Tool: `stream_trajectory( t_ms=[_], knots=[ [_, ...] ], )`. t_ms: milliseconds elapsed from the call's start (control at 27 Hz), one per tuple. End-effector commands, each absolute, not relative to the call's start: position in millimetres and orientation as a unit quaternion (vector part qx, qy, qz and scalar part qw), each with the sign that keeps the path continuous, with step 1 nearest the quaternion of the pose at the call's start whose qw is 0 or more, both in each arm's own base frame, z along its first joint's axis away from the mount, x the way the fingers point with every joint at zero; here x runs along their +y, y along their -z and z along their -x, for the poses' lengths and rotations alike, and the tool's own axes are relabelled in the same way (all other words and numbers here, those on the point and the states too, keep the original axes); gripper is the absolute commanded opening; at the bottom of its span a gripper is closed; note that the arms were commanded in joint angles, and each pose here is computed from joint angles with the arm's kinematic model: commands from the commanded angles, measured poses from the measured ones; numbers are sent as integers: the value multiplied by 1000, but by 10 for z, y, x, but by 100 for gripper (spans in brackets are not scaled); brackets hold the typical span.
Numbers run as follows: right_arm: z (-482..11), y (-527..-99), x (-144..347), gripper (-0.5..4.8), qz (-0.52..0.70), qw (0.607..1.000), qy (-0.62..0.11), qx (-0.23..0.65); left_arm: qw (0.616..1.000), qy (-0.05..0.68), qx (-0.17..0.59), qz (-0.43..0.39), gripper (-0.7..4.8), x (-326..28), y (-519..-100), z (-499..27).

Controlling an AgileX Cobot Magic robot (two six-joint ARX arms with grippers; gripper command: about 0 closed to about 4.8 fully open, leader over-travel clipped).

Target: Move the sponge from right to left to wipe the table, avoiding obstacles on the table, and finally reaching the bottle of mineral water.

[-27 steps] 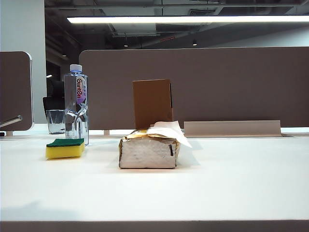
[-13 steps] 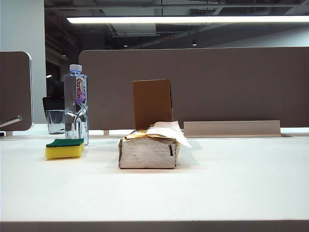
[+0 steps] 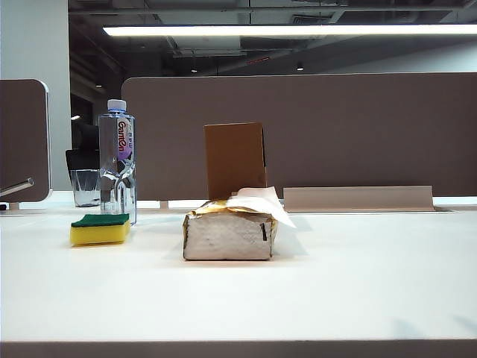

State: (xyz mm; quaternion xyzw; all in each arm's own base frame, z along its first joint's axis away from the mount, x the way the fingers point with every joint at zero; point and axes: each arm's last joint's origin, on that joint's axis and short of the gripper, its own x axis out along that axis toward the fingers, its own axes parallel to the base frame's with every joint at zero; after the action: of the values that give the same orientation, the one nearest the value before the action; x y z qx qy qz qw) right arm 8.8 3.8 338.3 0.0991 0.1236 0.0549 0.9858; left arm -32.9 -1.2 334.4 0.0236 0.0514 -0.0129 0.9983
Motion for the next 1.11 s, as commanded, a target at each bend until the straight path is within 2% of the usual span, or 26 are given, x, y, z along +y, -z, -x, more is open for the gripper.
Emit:
stream_trajectory(
  t_ms=[37,111,223,408,519,631,742,853,1002,1113],
  knots=[
    [-129,-3357,37,123,-98,990,-57,82,999,-5,34,-20,268,-2,-3314,348],
    [-159,-3299,37,111,-97,991,-58,72,999,-5,32,-20,264,-2,-3269,338],
    [-210,-3176,35,85,-97,992,-55,65,999,-4,35,-7,216,-2,-3181,251],
    [-268,-3043,19,79,-95,993,-27,61,1000,7,25,-3,209,-7,-3102,86],
    [-341,-2968,18,39,-95,993,-26,60,1000,7,21,-3,185,-7,-3038,-17],
    [-418,-2889,18,38,-97,993,-25,59,1000,8,20,-2,150,-6,-2948,-133],
    [-486,-2823,16,-3,-97,994,-22,52,1000,10,20,0,148,-6,-2836,-260],
    [-554,-2755,12,-6,-96,994,-16,43,1000,20,15,1,137,-11,-2717,-389],
    [-616,-2679,6,-6,-96,995,-6,38,1000,21,-2,0,50,-10,-2585,-525],
    [-667,-2603,6,-6,-96,995,-6,38,1000,21,-5,0,47,-10,-2479,-607]
  ],
)
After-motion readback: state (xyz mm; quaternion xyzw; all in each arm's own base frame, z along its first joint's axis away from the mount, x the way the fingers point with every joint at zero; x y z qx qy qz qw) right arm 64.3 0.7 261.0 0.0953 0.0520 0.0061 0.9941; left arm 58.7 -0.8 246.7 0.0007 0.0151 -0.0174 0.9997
